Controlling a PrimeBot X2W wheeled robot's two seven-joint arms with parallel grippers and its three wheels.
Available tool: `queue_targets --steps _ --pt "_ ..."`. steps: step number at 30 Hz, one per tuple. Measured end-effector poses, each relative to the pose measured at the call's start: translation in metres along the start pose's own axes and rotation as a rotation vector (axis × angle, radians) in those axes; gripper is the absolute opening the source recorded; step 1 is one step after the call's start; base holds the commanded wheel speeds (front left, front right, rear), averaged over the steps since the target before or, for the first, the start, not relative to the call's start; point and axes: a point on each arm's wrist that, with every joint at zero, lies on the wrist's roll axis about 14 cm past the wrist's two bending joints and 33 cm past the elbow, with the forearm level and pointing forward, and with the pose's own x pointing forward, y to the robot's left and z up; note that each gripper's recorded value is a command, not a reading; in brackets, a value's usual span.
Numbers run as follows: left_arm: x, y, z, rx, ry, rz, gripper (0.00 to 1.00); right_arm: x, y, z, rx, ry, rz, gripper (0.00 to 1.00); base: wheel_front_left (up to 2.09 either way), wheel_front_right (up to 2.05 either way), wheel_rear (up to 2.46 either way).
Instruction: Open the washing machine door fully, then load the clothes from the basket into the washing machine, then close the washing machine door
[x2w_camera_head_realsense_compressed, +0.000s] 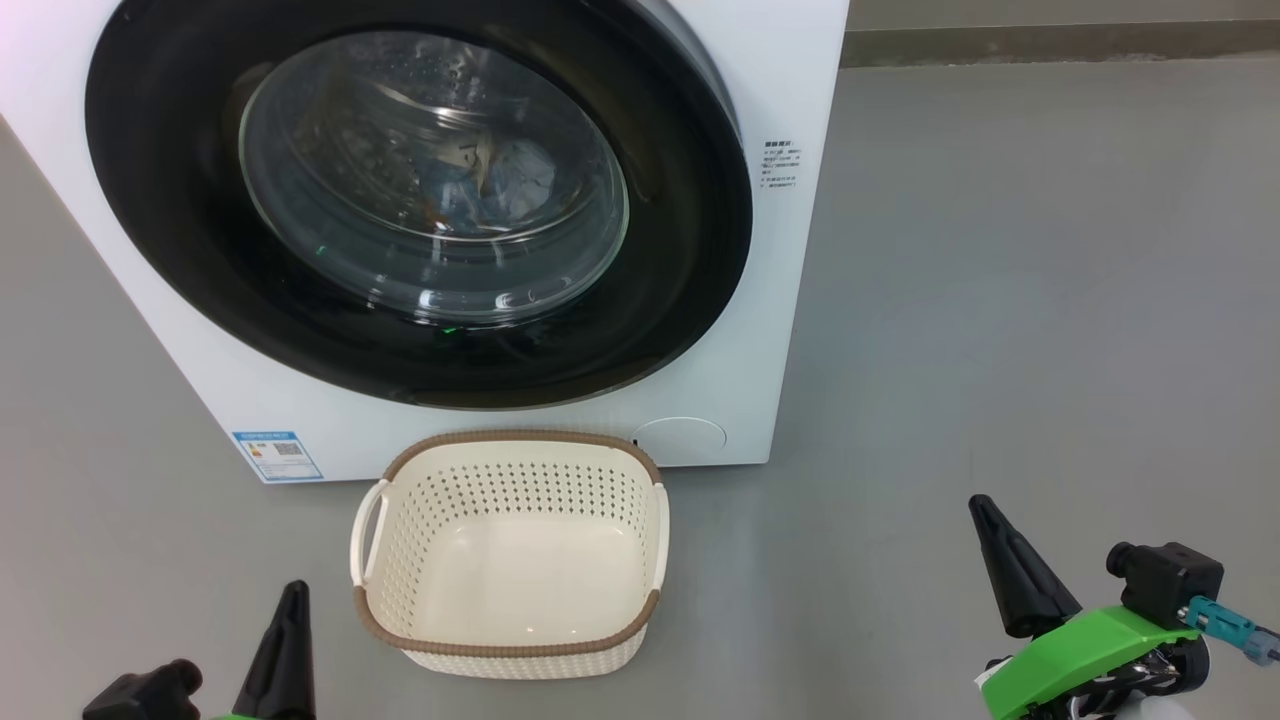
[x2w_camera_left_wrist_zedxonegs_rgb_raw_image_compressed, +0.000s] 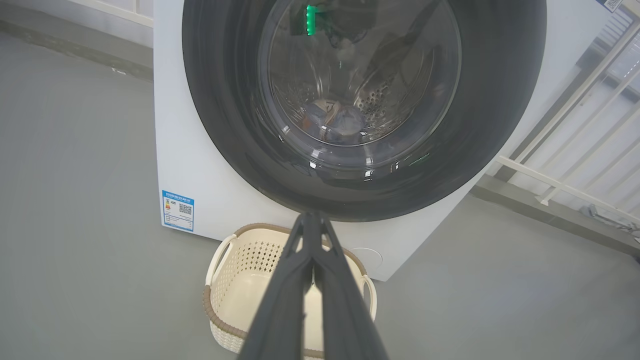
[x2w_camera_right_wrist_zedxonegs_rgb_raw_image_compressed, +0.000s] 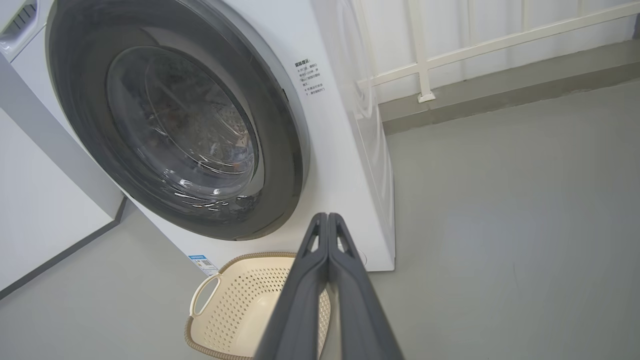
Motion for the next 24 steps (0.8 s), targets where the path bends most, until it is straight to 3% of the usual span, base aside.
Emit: queue_targets --steps 24 --pt "0.002 0.01 -0.004 -0.233 0.025 0.06 0.0 0.0 -0.013 0.003 0.253 -0.005 -0.079 0.0 0.0 0.0 0.0"
